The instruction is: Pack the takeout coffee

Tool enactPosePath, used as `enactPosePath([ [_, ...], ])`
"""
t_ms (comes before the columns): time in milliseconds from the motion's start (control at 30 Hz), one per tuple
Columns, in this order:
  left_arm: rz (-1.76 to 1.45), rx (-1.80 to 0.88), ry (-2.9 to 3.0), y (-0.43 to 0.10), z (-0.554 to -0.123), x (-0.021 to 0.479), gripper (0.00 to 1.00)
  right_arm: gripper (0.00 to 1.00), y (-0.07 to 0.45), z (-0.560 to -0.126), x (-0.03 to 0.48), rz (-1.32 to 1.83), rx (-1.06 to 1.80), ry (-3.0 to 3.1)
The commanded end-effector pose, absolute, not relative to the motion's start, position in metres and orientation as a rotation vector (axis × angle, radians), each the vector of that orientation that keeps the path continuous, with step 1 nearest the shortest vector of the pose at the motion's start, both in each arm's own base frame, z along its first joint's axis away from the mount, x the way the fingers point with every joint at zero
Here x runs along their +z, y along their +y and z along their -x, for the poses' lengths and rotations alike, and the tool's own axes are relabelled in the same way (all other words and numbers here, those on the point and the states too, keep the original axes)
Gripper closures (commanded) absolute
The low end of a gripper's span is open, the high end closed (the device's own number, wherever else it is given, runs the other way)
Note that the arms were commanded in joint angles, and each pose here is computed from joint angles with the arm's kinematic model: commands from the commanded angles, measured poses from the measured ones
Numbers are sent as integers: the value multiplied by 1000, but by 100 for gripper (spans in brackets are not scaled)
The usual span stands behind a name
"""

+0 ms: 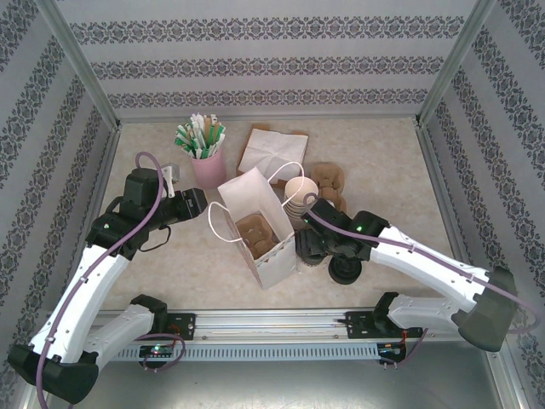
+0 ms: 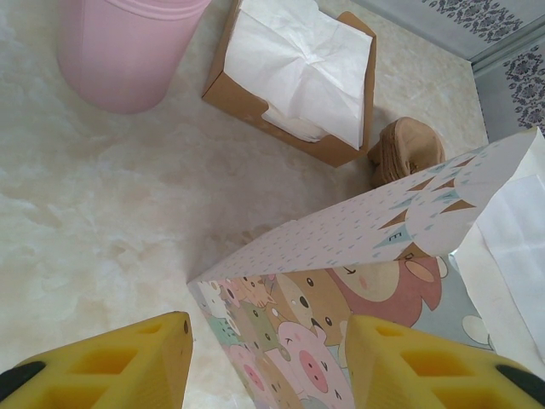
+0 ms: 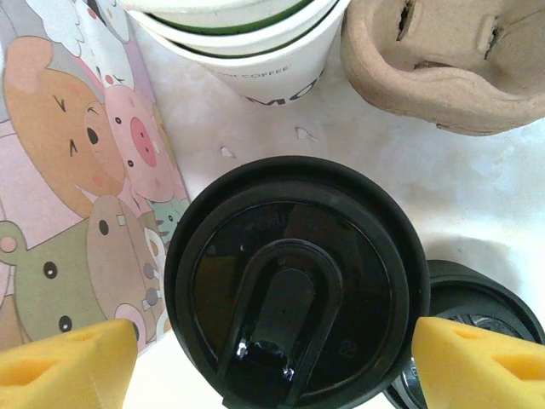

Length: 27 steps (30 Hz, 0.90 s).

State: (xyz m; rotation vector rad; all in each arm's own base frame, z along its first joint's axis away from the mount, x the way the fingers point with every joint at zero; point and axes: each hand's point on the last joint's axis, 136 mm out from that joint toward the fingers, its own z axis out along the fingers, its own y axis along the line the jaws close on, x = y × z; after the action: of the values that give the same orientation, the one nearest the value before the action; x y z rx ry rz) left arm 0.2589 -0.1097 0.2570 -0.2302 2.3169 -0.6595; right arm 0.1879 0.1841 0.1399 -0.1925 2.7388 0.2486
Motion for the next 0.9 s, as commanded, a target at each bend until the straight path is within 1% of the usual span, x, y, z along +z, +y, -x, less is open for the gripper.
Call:
enactPosePath([
  [0, 235, -674, 2310, -111, -259, 255, 48, 16, 178, -190, 133, 200, 188, 2745],
  [100, 238, -672, 2311, -111, -259, 255, 48, 18, 175, -192, 130, 192, 158, 2750],
  [467, 237, -677, 2316, -112, -259, 253, 48, 19, 172, -196, 124, 192, 114, 2758],
  [733, 237, -679, 2320, -112, -260, 252, 48, 29, 168, -196, 125, 196, 81, 2760],
  [867, 234, -680, 2324, -113, -260, 250, 48, 30, 161, -194, 128, 194, 58, 2764],
])
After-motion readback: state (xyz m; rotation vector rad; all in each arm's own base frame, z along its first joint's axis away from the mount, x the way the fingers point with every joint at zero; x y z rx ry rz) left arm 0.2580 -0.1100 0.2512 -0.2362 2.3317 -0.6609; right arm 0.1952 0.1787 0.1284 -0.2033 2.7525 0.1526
